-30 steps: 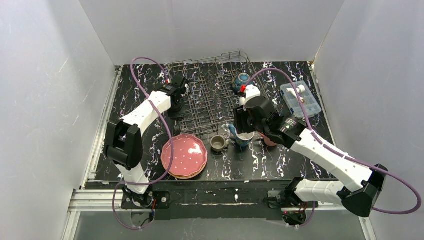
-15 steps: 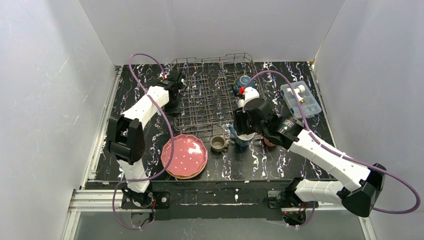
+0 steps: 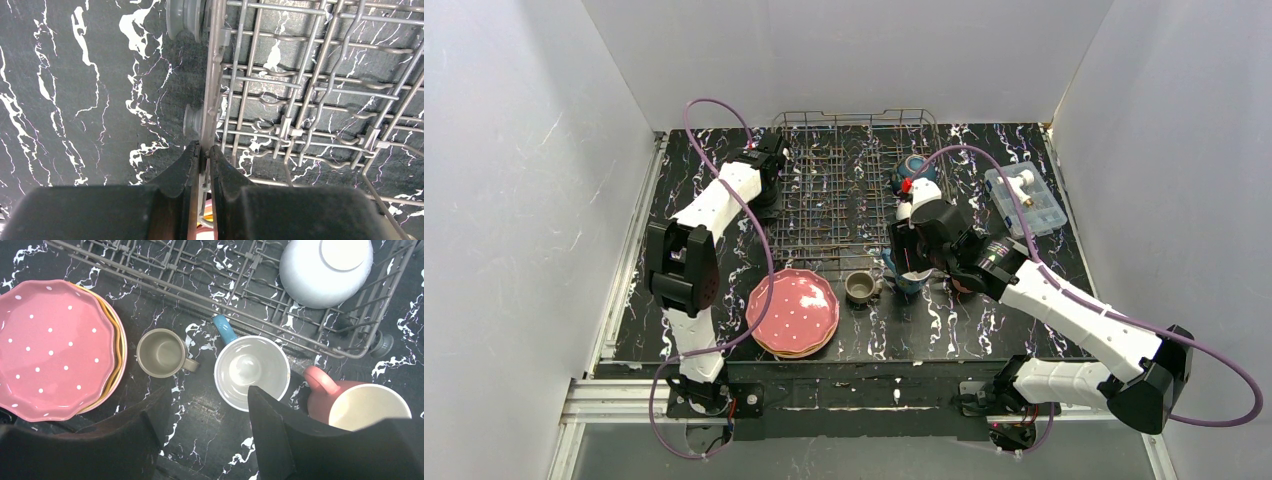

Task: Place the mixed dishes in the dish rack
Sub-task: Move the dish rack to the center of the board, then pick up the cup at the center of the board.

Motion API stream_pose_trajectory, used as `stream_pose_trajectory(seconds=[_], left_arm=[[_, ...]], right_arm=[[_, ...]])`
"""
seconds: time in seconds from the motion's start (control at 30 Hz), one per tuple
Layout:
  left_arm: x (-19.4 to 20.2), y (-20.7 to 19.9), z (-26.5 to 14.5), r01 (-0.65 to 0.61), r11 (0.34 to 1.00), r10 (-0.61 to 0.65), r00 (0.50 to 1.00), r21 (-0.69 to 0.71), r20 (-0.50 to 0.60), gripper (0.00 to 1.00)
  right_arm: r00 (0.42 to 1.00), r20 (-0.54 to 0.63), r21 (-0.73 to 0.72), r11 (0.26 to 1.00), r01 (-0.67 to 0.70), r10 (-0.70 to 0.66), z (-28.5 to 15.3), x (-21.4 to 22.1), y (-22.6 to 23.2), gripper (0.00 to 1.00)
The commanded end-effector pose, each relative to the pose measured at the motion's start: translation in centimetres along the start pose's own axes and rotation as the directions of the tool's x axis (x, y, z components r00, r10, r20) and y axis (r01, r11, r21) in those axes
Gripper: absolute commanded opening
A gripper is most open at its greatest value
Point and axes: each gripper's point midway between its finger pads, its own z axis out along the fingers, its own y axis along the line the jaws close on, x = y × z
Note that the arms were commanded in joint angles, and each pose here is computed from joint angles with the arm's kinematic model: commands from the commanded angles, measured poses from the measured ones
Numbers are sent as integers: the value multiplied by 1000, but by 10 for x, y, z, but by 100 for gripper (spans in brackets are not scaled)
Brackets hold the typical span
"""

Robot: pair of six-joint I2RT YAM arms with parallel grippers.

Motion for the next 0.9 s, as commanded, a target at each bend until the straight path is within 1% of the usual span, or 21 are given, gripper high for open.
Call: stream_pose_trajectory(seconds=[0.0,0.03,0.07,0.17,0.27,0.43,0.53,0.73,0.87], left_arm=[[-10,6,-5,21,1000,-21,999,-19,26,6],[-11,6,-6,21,1000,-21,999,-18,29,12],[-11,6,-7,21,1000,-20,999,-14,32,16],[-13,6,-12,21,1000,-21,999,-6,45,23],[-15,8,-20,27,1000,-27,997,2,66,34],[-19,10,-37,37,999,-39,994,21,106,41],[-19,11,-50,49,998,-55,990,49,128,48],[-6,10,-74,67,989,-86,985,128,146,52],[12,8,-90,52,979,-81,986,197,143,54]], right_arm=[[999,40,17,1000,-10,9,-2,-7,-3,67],[999,37,21,1000,-8,7,-1,-6,-3,67],[999,32,23,1000,-7,6,-1,-5,-4,67],[1000,6,26,1000,2,-3,3,1,-4,67],[1000,-27,32,999,13,-12,8,7,-3,64],[996,-83,33,999,28,-25,18,20,-2,62],[992,-125,36,999,38,-33,25,30,-2,60],[982,-181,71,996,60,-46,38,43,-5,57],[976,-209,101,991,84,-61,43,47,-10,55]])
